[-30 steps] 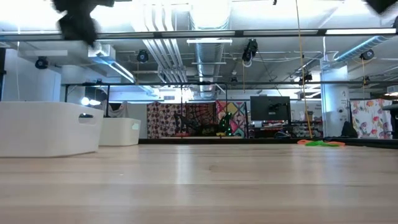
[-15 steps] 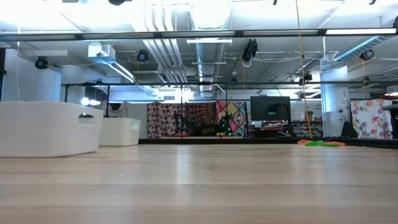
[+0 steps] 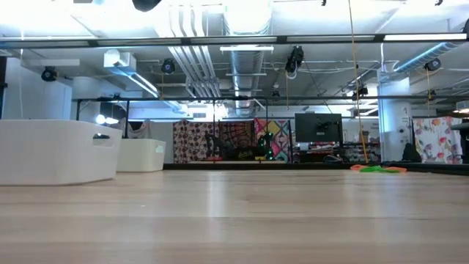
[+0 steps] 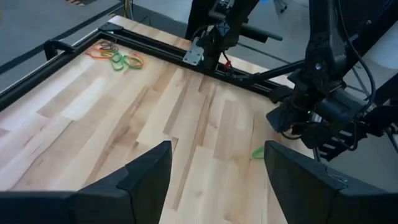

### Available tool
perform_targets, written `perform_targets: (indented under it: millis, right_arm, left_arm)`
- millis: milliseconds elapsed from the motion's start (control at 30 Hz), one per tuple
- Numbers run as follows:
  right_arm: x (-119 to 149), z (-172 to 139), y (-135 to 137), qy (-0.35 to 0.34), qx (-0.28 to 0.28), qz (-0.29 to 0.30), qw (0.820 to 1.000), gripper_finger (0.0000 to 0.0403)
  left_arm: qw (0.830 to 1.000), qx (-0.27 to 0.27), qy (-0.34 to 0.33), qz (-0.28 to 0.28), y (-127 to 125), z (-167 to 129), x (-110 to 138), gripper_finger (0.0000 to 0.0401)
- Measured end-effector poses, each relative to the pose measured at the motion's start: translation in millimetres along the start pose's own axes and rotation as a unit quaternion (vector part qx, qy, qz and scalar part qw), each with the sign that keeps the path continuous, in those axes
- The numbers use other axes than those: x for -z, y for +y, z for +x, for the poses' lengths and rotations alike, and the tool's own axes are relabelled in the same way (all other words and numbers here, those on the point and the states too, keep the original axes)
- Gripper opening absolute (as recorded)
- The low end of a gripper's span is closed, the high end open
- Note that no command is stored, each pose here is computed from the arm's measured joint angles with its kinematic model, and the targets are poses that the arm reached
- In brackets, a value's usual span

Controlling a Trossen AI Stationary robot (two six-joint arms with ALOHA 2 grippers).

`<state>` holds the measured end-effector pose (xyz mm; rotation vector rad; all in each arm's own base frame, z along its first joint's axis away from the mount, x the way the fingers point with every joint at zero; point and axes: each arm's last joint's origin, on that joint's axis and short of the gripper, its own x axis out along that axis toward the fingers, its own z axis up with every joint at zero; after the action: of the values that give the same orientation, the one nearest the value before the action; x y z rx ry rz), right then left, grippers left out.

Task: Sort rubber bands into baskets
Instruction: Put the orange rubber band into the middle white bin

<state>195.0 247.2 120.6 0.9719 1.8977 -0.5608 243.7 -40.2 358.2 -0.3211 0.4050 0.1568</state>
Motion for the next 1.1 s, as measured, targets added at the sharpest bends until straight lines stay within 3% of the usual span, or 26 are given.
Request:
perform_targets:
  millis: [100, 200, 333, 500, 600, 700, 900, 1100]
  right_arm:
    - [-1.0, 0.5, -0.5, 0.003, 0.004, -0.054, 0.999, 0.0058]
    - [-4.7, -1.0, -0.6, 0.006, 0.008, -0.069, 0.998, 0.0018]
    - [-13.9, -8.1, 2.7, 0.006, -0.002, -0.059, 0.998, 0.0013]
    - [-24.3, -49.6, 30.6, -0.011, -0.048, -0.144, 0.988, 0.0012]
    - [-36.7, -80.9, 34.9, -0.032, -0.016, -0.163, 0.986, 0.0012]
    - [-54.2, -117.7, 39.0, -0.099, 0.011, -0.189, 0.977, 0.0012]
    - [-101.9, -176.2, 50.1, -0.277, -0.001, -0.273, 0.921, 0.0012]
    - [-157.7, -204.2, 52.7, -0.387, -0.042, -0.372, 0.843, 0.0012]
  left_arm:
    - [1.000, 0.003, -0.006, -0.002, -0.4, -0.8, -1.3, 0.0239]
    - [1.000, 0.005, -0.008, -0.002, 0.3, -6.4, -2.1, 0.0239]
    - [1.000, -0.006, 0.021, 0.012, 5.4, -18.2, 2.5, 0.0239]
    - [0.995, -0.037, 0.096, 0.014, 13.6, -31.8, 17.2, 0.0239]
    - [0.990, -0.046, 0.132, 0.008, 13.0, -36.3, 25.6, 0.0239]
    - [0.985, -0.056, 0.162, 0.009, 11.2, -39.0, 34.2, 0.0239]
    - [0.976, -0.074, 0.203, -0.013, 9.9, -42.8, 46.6, 0.0239]
    - [0.968, -0.087, 0.236, 0.002, -1.2, -55.5, 62.9, 0.0239]
